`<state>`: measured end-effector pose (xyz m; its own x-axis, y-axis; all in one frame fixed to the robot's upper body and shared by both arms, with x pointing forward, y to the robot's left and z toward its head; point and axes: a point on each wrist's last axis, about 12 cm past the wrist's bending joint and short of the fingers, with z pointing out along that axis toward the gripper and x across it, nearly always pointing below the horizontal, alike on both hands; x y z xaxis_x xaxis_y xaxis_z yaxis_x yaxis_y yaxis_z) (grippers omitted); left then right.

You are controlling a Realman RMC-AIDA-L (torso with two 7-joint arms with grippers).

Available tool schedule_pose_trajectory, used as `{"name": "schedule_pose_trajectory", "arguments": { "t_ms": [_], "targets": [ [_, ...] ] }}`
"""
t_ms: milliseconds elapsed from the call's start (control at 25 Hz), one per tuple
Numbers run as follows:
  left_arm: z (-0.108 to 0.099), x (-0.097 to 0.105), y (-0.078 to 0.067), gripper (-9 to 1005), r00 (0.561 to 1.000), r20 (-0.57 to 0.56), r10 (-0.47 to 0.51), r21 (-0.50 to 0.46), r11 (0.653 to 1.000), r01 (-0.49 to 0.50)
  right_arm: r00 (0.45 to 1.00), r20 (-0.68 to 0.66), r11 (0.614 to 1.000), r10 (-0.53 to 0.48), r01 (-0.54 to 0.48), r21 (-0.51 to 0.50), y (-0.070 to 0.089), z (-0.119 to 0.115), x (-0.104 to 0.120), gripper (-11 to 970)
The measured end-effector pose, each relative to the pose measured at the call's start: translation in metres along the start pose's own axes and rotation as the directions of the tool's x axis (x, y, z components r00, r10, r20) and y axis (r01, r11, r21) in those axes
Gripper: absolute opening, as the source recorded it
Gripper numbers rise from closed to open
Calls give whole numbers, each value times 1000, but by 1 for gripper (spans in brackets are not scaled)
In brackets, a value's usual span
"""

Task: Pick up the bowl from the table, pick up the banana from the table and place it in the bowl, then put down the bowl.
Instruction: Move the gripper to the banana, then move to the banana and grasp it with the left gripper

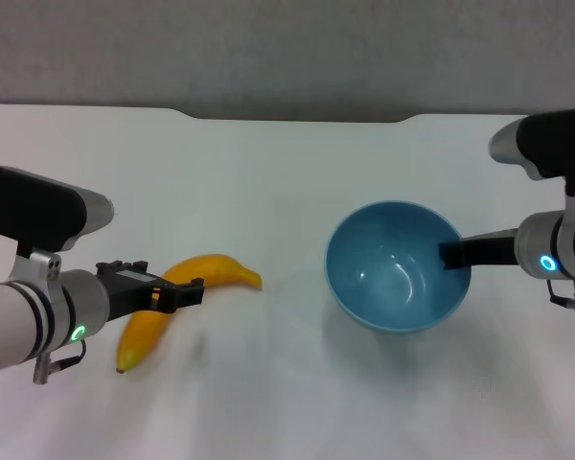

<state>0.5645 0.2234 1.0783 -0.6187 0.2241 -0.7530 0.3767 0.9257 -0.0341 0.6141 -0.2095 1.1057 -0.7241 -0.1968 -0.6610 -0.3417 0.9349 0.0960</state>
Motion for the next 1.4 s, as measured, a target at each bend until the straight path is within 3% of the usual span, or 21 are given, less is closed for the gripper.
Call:
{"name": "schedule_pose_trajectory", "arguments": {
  "t_ms": [280,1400],
  "targets": [
    [18,5,12,876,997,-51,-58,-8,998,58,1000,2,1000,-12,12,-8,3,-1,-1,33],
    [38,22,21,873,992,-124,-35,-47,998,30,999,26,999,-42,42,-29,12,-6,-3,34]
  ]
}}
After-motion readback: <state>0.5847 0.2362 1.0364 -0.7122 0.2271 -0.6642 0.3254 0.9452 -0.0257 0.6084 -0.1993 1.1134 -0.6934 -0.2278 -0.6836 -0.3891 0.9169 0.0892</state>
